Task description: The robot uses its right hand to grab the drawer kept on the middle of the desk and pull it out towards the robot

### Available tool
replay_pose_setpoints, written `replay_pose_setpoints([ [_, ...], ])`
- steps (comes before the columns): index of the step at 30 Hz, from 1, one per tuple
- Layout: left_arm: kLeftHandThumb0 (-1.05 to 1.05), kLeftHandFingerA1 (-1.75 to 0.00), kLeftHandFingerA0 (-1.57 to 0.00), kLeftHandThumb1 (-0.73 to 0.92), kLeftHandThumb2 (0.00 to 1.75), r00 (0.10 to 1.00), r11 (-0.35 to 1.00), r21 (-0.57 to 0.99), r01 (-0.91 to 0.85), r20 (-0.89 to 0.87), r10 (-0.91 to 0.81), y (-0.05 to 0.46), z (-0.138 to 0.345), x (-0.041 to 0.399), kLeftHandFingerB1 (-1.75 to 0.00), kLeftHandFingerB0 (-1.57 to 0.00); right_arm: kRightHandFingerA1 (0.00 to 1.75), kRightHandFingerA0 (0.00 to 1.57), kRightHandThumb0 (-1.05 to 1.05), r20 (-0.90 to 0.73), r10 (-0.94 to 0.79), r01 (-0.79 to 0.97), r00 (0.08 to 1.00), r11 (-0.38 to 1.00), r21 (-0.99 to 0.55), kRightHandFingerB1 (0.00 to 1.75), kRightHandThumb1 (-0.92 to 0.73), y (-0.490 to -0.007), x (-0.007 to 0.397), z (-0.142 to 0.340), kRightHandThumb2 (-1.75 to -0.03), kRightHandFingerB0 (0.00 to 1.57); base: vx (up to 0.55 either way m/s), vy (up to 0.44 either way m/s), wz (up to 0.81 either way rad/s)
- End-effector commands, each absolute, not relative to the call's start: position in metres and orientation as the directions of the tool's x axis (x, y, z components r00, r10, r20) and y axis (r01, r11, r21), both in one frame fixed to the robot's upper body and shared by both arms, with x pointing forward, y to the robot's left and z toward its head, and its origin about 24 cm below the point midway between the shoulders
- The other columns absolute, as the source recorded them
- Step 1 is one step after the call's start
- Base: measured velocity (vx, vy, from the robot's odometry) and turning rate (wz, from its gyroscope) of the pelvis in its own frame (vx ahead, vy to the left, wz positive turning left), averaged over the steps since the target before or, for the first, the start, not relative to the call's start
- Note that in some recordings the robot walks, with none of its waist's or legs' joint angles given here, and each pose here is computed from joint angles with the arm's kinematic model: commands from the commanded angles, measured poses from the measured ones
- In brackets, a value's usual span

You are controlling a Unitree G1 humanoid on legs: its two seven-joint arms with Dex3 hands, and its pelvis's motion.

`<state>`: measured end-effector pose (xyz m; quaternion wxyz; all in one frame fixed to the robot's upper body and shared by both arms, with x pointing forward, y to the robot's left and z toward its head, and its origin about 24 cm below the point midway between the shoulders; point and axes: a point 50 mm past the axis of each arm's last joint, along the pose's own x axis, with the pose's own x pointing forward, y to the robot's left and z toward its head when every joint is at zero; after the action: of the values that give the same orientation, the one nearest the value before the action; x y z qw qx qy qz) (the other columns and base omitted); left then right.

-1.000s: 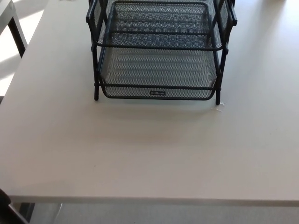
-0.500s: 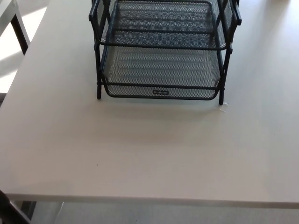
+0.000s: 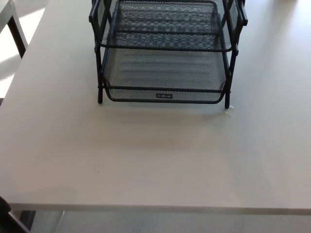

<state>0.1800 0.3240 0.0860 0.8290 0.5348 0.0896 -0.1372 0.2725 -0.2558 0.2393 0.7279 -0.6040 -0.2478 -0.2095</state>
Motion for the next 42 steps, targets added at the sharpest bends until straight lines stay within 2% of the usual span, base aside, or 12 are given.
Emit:
replay_pose_setpoints([
  [1, -0.28, -0.86, -0.79, 0.58, 0.57, 0.943, 0.376, 0.865, 0.333, -0.306, -0.133, 0.325, 0.087, 0.179, -0.58, -0.8, 0.43, 0.29, -0.81, 0.595, 0.119, 0.564, 0.795, 0.218, -0.797, 0.32, -0.69, -0.229, 0.283, 0.24, -0.62, 0.27, 0.0, 0.0, 0.0],
  [5, -0.29, -0.84, -0.78, 0.58, 0.57, 0.943, 0.379, 0.863, 0.333, -0.308, -0.127, 0.326, 0.087, 0.178, -0.57, -0.79, 0.43, 0.29, -0.84, 0.609, 0.187, 0.561, 0.771, 0.254, -0.788, 0.34, -0.71, -0.201, 0.295, 0.239, -0.62, 0.25, 0.0, 0.0, 0.0],
  [6, -0.28, -0.86, -0.79, 0.58, 0.57, 0.944, 0.381, 0.863, 0.331, -0.305, -0.129, 0.326, 0.087, 0.178, -0.58, -0.79, 0.52, 0.23, -0.85, 0.607, 0.2, 0.557, 0.769, 0.256, -0.79, 0.46, -0.57, -0.195, 0.297, 0.239, -0.95, 0.19, 0.0, 0.0, 0.0],
  [9, -0.29, -0.86, -0.79, 0.58, 0.57, 0.942, 0.365, 0.869, 0.335, -0.305, -0.138, 0.326, 0.088, 0.178, -0.59, -0.79, 0.53, 0.17, -0.85, 0.614, 0.254, 0.559, 0.748, 0.259, -0.788, 0.45, -0.57, -0.174, 0.302, 0.241, -0.95, 0.14, 0.0, 0.0, 0.0],
  [10, -0.29, -0.87, -0.8, 0.57, 0.57, 0.943, 0.363, 0.87, 0.332, -0.302, -0.14, 0.326, 0.088, 0.178, -0.59, -0.8, 0.49, 0.23, -0.84, 0.612, 0.285, 0.553, 0.738, 0.265, -0.79, 0.33, -0.72, -0.163, 0.304, 0.243, -0.63, 0.23, 0.0, 0.0, 0.0],
  [23, -0.28, -0.86, -0.79, 0.58, 0.57, 0.943, 0.384, 0.862, 0.332, -0.303, -0.136, 0.325, 0.087, 0.179, -0.58, -0.79, 0.52, 0.09, -0.92, 0.57, 0.461, 0.495, 0.68, 0.284, -0.821, 0.37, -0.75, -0.099, 0.319, 0.239, -0.63, 0.14, 0.0, 0.0, 0.0],
  [24, -0.28, -0.86, -0.79, 0.58, 0.57, 0.942, 0.381, 0.861, 0.336, -0.309, -0.133, 0.325, 0.087, 0.179, -0.57, -0.79, 0.53, 0.0, -0.42, 0.548, 0.5, 0.467, 0.671, 0.289, -0.836, 0.51, -0.3, -0.087, 0.32, 0.237, -0.98, 0.0, 0.0, 0.0, 0.0],
  [25, -0.27, -0.87, -0.79, 0.58, 0.57, 0.943, 0.382, 0.862, 0.334, -0.306, -0.135, 0.325, 0.087, 0.179, -0.58, -0.79, 0.52, 0.09, -0.91, 0.539, 0.517, 0.454, 0.665, 0.293, -0.842, 0.37, -0.74, -0.081, 0.32, 0.236, -0.64, 0.11, 0.0, 0.0, 0.0],
  [32, -0.28, -0.89, -0.81, 0.58, 0.57, 0.946, 0.392, 0.861, 0.323, -0.291, -0.139, 0.323, 0.088, 0.183, -0.58, -0.8, 0.56, 0.12, -0.94, 0.498, 0.593, 0.419, 0.633, 0.278, -0.864, 0.38, -0.74, -0.056, 0.325, 0.226, -0.63, 0.12, 0.0, 0.0, 0.0],
  [38, -0.3, -0.85, -0.78, 0.59, 0.57, 0.945, 0.383, 0.865, 0.325, -0.291, -0.147, 0.323, 0.09, 0.186, -0.59, -0.79, 0.57, 0.12, -0.91, 0.433, 0.628, 0.372, 0.647, 0.236, -0.898, 0.45, -0.56, -0.043, 0.329, 0.215, -0.99, 0.07, 0.0, 0.0, 0.0],
  [39, -0.29, -0.86, -0.78, 0.58, 0.57, 0.947, 0.391, 0.862, 0.322, -0.288, -0.145, 0.323, 0.09, 0.186, -0.58, -0.78, 0.55, 0.13, -0.94, 0.419, 0.631, 0.356, 0.653, 0.232, -0.905, 0.39, -0.74, -0.041, 0.33, 0.212, -0.63, 0.1, 0.0, 0.0, 0.0],
  [42, -0.29, -0.88, -0.82, 0.58, 0.57, 0.95, 0.395, 0.864, 0.312, -0.276, -0.146, 0.323, 0.09, 0.186, -0.59, -0.8, 0.56, 0.1, -0.92, 0.402, 0.625, 0.348, 0.669, 0.215, -0.913, 0.39, -0.72, -0.038, 0.335, 0.204, -0.63, 0.09, 0.0, 0.0, 0.0],
])
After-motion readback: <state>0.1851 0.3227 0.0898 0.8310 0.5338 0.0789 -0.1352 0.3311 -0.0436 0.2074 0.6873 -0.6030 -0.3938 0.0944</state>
